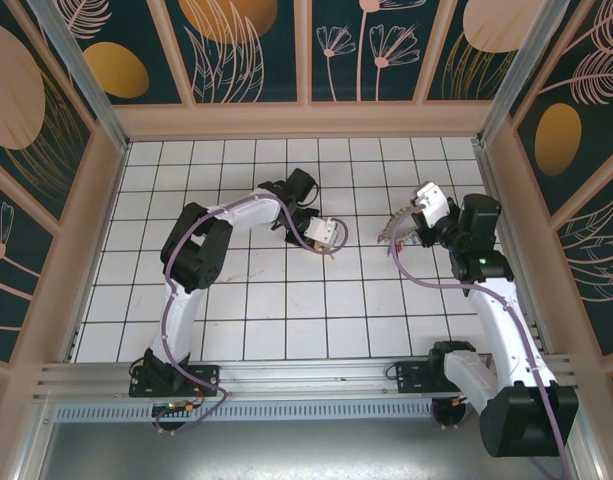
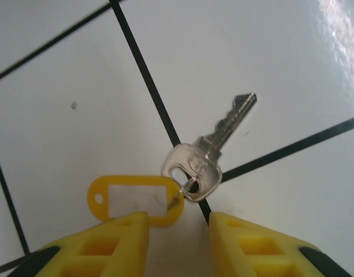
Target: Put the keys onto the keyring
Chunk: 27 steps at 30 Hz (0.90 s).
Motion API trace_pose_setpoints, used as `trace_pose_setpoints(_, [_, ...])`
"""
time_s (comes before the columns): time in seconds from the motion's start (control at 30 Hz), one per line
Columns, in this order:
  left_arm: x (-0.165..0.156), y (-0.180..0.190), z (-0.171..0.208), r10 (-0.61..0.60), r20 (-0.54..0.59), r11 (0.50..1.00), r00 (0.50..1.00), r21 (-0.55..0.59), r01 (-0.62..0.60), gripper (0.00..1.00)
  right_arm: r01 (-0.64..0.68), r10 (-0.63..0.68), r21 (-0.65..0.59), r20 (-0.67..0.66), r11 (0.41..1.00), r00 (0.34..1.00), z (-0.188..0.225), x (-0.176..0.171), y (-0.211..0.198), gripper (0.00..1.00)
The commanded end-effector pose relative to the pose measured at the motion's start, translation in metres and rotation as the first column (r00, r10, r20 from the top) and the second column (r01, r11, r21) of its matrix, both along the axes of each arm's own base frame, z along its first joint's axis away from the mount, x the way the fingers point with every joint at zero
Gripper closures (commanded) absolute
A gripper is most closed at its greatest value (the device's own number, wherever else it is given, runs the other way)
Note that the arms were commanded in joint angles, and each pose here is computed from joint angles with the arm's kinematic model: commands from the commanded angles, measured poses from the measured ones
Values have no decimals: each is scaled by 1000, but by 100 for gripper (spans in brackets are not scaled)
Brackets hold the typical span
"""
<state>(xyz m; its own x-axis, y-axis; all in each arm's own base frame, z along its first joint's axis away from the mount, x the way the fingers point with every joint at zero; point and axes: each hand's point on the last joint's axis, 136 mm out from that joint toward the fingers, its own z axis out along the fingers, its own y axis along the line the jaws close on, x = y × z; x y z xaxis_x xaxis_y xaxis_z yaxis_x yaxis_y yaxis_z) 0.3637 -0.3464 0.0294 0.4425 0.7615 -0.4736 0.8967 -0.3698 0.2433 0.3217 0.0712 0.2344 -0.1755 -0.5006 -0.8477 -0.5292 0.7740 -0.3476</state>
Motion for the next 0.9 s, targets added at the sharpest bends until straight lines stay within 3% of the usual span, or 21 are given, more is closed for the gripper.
trace_pose_setpoints(0.0, [-3,-8,19,-31,-15,998,999,-57,30,66,-28,28,-3,76,1000,997,19,-1,3,100])
trace_pose_setpoints(0.87, [-2,-4,-2,-21,-56,1000,998,6,21,75,-47,48,-6,66,999,997,19,-3,6,100])
